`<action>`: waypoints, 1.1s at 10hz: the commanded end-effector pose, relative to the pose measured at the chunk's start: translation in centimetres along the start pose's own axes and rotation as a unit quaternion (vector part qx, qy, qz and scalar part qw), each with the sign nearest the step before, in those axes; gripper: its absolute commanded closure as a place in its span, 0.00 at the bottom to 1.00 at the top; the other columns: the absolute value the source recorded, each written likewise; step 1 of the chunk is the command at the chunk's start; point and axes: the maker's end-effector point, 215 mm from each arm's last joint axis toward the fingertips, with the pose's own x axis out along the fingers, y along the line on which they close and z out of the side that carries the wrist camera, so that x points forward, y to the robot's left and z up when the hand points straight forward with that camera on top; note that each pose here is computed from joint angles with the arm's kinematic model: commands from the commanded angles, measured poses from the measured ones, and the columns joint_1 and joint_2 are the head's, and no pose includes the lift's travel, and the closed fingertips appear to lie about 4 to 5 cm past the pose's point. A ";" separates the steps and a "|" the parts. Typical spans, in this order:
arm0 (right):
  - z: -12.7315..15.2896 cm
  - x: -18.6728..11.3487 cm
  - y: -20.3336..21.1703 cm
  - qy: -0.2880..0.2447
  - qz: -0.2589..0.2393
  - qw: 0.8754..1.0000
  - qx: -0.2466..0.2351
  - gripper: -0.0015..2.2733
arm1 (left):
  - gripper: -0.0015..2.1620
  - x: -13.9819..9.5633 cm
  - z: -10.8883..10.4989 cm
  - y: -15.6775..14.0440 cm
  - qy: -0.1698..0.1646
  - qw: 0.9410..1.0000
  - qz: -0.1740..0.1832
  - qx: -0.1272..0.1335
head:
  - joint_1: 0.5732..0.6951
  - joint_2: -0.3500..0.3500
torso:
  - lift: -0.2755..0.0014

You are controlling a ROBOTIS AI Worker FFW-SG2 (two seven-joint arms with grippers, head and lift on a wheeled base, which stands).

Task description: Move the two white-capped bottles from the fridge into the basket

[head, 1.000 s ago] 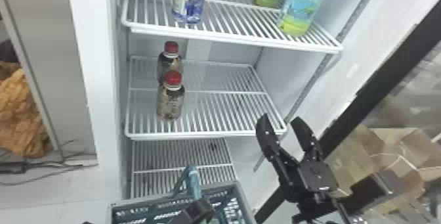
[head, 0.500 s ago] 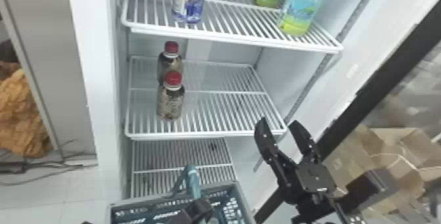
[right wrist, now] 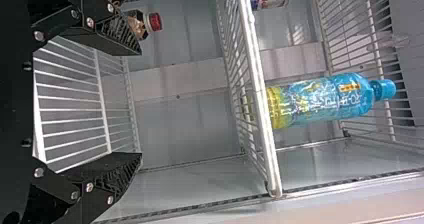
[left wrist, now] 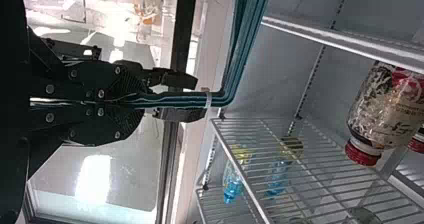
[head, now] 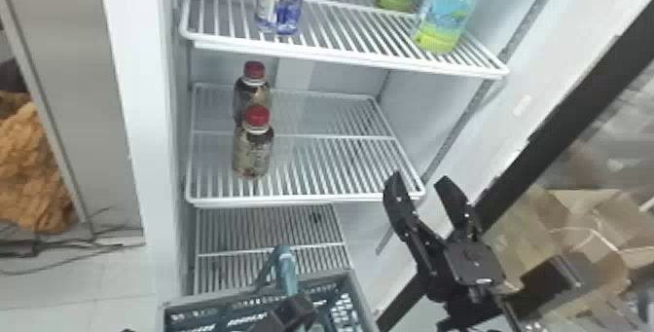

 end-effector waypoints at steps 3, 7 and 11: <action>0.3 0.0 0.1 -0.004 0.001 1.000 0.000 0.16 | 0.51 0.0 0.0 0.0 0.000 1.000 0.000 0.000 | 1.00 0.00 | 0.06; 0.5 0.0 0.1 -0.006 0.001 1.000 0.000 0.16 | 0.51 0.1 0.1 -0.1 0.000 1.000 -0.001 0.001 | 1.00 0.00 | 0.06; 0.5 0.1 0.2 -0.008 0.002 1.000 -0.001 0.16 | 0.51 0.1 0.3 -0.2 0.000 1.000 -0.001 0.003 | 1.00 0.00 | 0.06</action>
